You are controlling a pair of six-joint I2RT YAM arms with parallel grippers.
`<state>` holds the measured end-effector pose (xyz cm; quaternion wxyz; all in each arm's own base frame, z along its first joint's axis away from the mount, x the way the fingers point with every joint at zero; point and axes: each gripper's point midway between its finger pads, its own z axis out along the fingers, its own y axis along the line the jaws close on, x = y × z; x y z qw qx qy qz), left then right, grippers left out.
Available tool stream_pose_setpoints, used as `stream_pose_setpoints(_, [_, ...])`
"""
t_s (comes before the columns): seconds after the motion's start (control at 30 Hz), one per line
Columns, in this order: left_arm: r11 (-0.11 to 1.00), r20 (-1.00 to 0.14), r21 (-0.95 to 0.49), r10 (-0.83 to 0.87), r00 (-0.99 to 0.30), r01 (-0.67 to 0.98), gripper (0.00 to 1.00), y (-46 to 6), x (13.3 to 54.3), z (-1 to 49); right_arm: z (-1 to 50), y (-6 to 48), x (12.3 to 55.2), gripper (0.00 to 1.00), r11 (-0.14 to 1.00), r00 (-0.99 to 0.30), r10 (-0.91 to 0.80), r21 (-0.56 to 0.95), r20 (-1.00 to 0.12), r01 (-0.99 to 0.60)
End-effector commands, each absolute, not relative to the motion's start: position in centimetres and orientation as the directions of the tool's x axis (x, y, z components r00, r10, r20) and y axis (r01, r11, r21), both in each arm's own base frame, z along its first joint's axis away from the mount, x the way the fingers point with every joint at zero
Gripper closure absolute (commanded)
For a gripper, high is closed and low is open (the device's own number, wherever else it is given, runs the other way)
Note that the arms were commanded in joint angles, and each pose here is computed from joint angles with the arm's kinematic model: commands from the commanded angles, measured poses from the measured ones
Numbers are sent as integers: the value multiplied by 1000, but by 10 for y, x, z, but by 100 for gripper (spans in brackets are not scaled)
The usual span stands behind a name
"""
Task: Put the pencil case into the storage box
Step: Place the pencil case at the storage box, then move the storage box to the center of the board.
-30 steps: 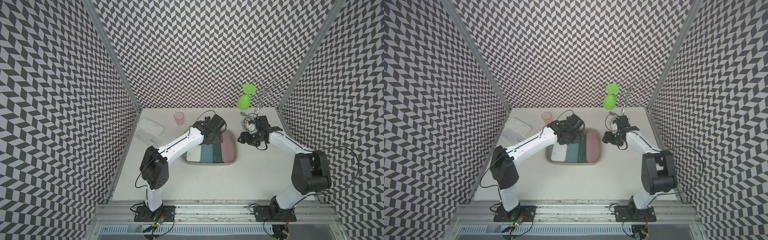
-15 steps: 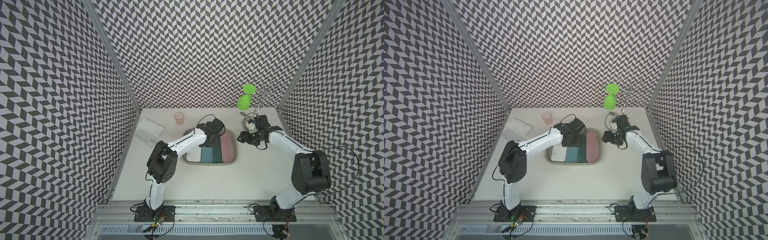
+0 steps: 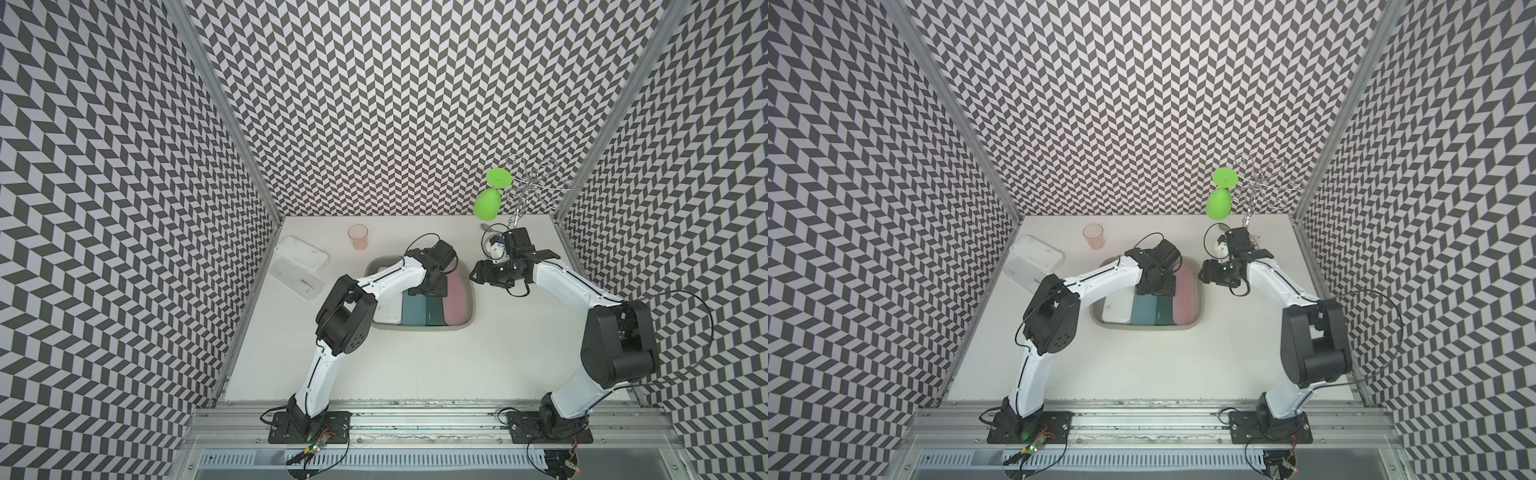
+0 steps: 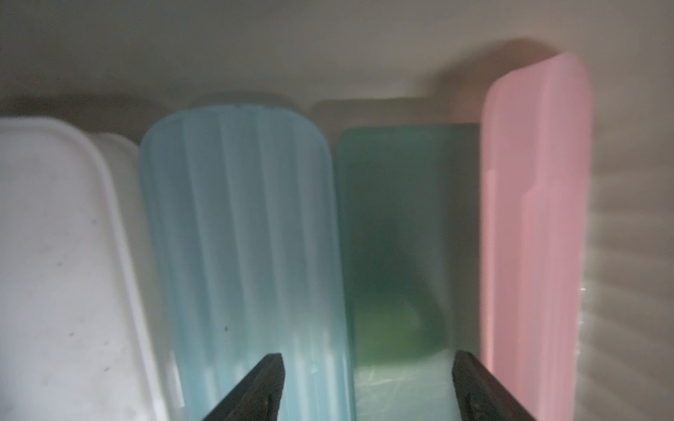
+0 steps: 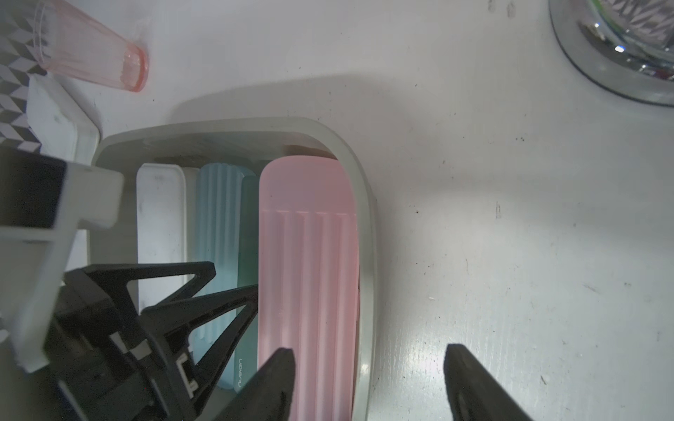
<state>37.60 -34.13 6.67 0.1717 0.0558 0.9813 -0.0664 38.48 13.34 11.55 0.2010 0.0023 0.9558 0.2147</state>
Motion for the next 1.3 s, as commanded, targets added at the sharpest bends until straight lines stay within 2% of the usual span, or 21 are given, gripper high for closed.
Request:
stream_pose_setpoints(0.0, [977, -342, -114, 131, -931, 180, 26, -356, 372, 68, 116, 144, 388, 45, 903, -909, 64, 411, -411, -122])
stream_pose_setpoints(0.07, [975, -337, -124, 136, -932, 187, 45, -358, 371, 67, 115, 146, 387, 49, 902, -910, 60, 413, -411, -127])
stream_pose_setpoints(0.13, [973, -333, -133, 136, -933, 190, 73, -358, 369, 68, 114, 147, 388, 49, 901, -911, 64, 416, -408, -123])
stream_pose_setpoints(0.17, [972, -331, -138, 138, -934, 192, 80, -359, 368, 68, 114, 147, 387, 49, 899, -911, 66, 419, -408, -123])
stream_pose_setpoints(0.57, [948, -324, -236, 133, -937, 216, 80, -382, 364, 63, 103, 148, 382, 49, 896, -918, 69, 429, -391, -116])
stream_pose_setpoints(0.7, [945, -282, -251, 138, -949, 212, 81, -383, 358, 43, 100, 147, 379, 49, 896, -919, 64, 427, -388, -118])
stream_pose_setpoints(0.9, [971, -205, -180, 118, -972, 156, 81, -345, 342, 12, 100, 146, 377, 49, 898, -918, 61, 422, -392, -121])
stream_pose_setpoints(1.27, [995, -233, -17, 95, -968, 101, 81, -276, 342, 22, 95, 145, 377, 49, 904, -921, 50, 410, -386, -123])
